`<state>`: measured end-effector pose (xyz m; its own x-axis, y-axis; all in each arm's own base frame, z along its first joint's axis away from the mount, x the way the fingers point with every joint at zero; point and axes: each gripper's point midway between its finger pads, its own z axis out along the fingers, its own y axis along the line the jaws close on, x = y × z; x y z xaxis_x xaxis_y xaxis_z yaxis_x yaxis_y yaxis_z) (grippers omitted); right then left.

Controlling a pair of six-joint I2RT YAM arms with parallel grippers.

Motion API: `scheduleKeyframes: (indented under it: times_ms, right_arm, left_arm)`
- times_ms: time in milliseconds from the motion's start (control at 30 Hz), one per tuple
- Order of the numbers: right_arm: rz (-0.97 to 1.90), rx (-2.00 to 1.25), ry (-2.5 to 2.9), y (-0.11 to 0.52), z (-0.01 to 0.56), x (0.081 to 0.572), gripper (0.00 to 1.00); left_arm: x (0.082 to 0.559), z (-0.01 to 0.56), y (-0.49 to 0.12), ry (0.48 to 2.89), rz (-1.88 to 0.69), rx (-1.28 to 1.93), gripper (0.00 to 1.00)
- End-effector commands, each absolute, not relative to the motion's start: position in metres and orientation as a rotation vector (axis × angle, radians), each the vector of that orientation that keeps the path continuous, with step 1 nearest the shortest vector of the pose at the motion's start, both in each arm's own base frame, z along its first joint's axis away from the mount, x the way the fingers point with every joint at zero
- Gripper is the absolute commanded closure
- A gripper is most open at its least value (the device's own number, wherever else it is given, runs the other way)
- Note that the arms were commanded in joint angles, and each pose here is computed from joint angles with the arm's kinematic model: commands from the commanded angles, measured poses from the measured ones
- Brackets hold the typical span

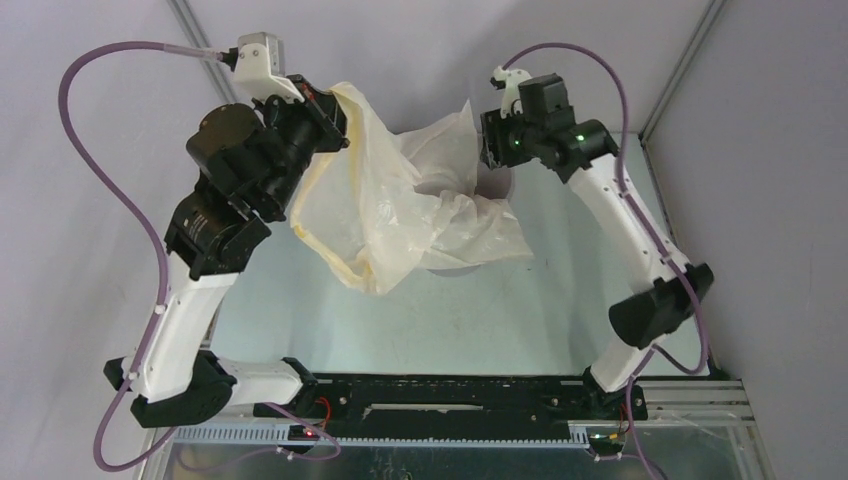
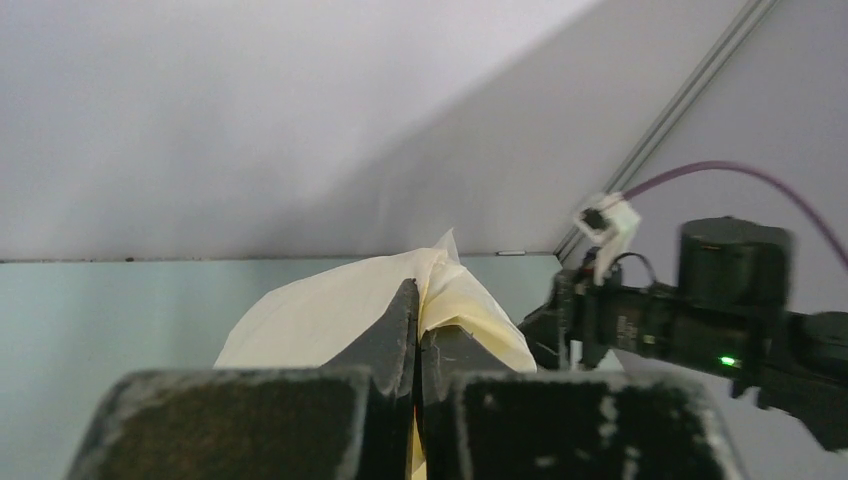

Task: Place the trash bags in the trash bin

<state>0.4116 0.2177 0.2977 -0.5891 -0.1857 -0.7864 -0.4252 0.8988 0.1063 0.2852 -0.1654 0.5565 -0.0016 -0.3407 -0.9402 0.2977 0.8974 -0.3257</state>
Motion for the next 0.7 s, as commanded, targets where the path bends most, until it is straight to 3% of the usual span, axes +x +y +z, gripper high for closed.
scheduleKeyframes:
  times_ms: [0, 100, 267, 567, 667]
  right_arm:
    - [0.520, -0.524, 2.097, 0.232, 0.349, 0.376, 0.41]
    - [0.629, -0.621, 2.077, 0.242, 0.355, 0.351, 0.32]
    - [0.724, -0.729, 2.116, 0.253, 0.343, 0.326, 0.27]
    - [0.729, -0.785, 2.210, 0.271, 0.309, 0.323, 0.33]
    - [0.720, -0.797, 2.245, 0.275, 0.296, 0.323, 0.40]
  left_arm:
    - [0.286, 0.572, -0.157, 1.439, -0.501, -0.076, 0.99]
    - [0.286, 0.572, -0.157, 1.438, -0.499, -0.077, 0.99]
    - [0.284, 0.572, -0.155, 1.436, -0.498, -0.074, 0.99]
    - [0.280, 0.573, -0.152, 1.429, -0.500, -0.070, 0.98]
    - [0.278, 0.573, -0.150, 1.427, -0.499, -0.071, 0.98]
